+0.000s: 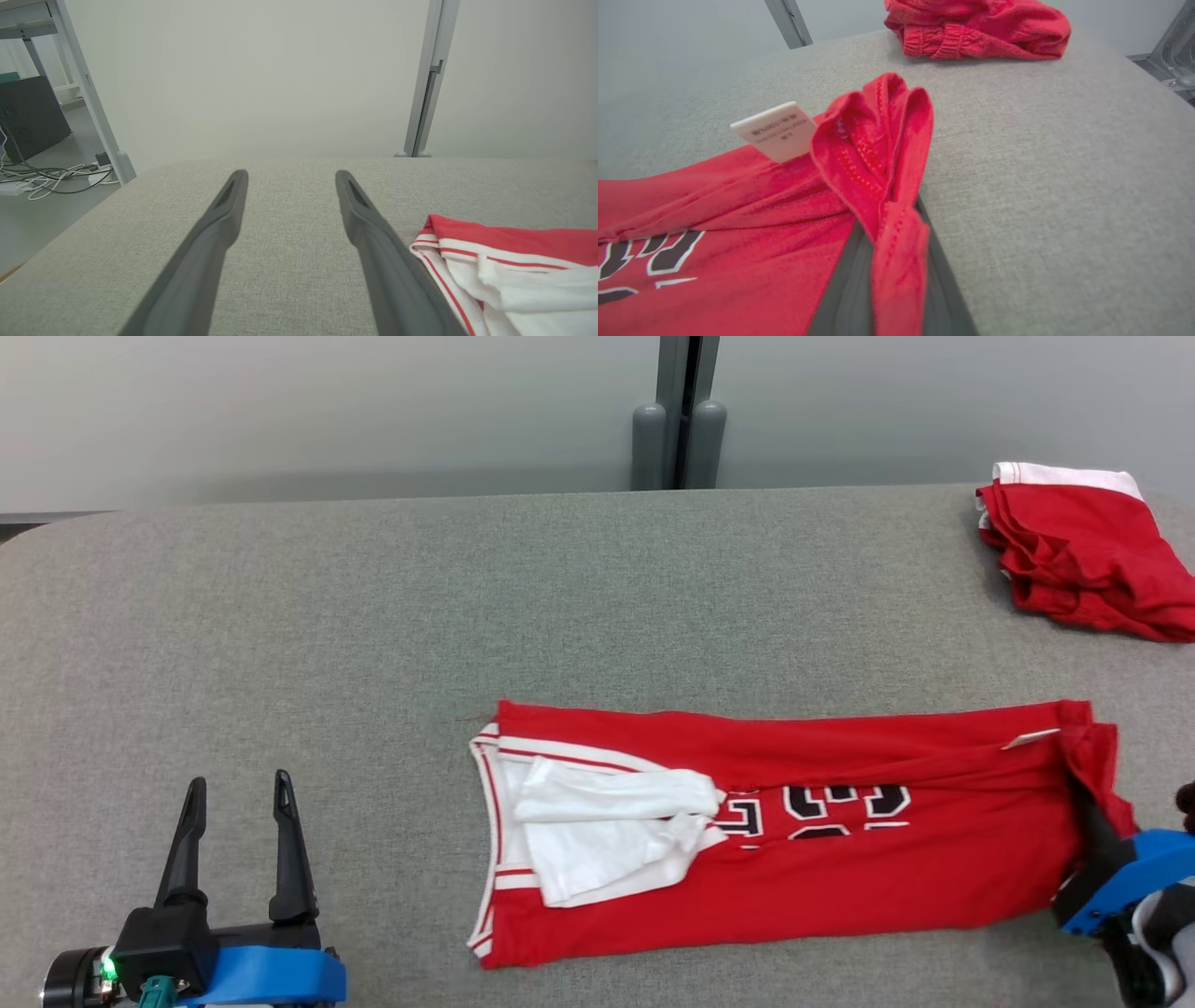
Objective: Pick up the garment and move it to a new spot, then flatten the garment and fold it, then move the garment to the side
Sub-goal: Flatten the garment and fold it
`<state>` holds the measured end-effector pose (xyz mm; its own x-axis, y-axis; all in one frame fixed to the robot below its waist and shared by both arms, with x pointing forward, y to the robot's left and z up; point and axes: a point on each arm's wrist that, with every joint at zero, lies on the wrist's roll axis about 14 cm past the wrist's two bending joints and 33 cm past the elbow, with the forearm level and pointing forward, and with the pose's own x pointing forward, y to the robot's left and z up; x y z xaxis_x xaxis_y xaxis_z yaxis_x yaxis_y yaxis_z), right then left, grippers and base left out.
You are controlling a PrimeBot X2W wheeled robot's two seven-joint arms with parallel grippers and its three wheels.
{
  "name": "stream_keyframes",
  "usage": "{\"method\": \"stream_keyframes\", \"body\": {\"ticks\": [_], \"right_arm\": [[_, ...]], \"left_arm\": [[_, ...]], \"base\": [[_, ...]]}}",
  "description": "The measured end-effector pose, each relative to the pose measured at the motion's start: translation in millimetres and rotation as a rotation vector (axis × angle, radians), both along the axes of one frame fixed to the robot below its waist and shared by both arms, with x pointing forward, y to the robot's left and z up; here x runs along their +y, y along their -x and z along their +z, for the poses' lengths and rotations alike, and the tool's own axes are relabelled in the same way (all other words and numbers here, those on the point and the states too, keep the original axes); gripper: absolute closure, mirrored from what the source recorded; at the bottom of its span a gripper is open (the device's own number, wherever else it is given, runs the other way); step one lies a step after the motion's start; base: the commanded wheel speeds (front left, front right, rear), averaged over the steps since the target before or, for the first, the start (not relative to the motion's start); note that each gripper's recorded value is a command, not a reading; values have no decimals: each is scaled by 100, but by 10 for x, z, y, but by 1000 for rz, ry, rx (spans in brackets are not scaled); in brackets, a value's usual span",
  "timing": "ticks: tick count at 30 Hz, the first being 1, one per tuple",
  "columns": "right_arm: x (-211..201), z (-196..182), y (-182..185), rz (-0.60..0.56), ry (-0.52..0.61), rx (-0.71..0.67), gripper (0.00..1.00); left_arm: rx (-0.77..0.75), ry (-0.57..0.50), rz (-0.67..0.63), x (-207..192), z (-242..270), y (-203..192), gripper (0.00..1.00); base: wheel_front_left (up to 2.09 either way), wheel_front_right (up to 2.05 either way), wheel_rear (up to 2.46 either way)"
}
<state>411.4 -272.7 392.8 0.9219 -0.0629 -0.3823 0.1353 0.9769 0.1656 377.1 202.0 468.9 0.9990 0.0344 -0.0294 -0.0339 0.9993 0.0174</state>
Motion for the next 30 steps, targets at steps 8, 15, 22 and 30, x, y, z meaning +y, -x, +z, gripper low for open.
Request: {"method": "stream_keyframes", "body": {"ticks": [8, 15, 22, 30], "right_arm": [[-134, 208, -27, -4, 30, -50, 100], [336, 361, -138, 89, -28, -115, 100], [1034, 533, -225, 239, -94, -168, 100], [1833, 594, -200, 385, -191, -177, 100]], "left_arm": [[-4, 4, -26, -86, 9, -31, 0], [-11, 6, -39, -129, 30, -32, 0], [-13, 5, -31, -104, 45, 18, 0], [-8, 2, -3, -17, 38, 106, 0]], "base": [[0, 0, 0], [0, 0, 0], [0, 0, 0], [0, 0, 0]]}}
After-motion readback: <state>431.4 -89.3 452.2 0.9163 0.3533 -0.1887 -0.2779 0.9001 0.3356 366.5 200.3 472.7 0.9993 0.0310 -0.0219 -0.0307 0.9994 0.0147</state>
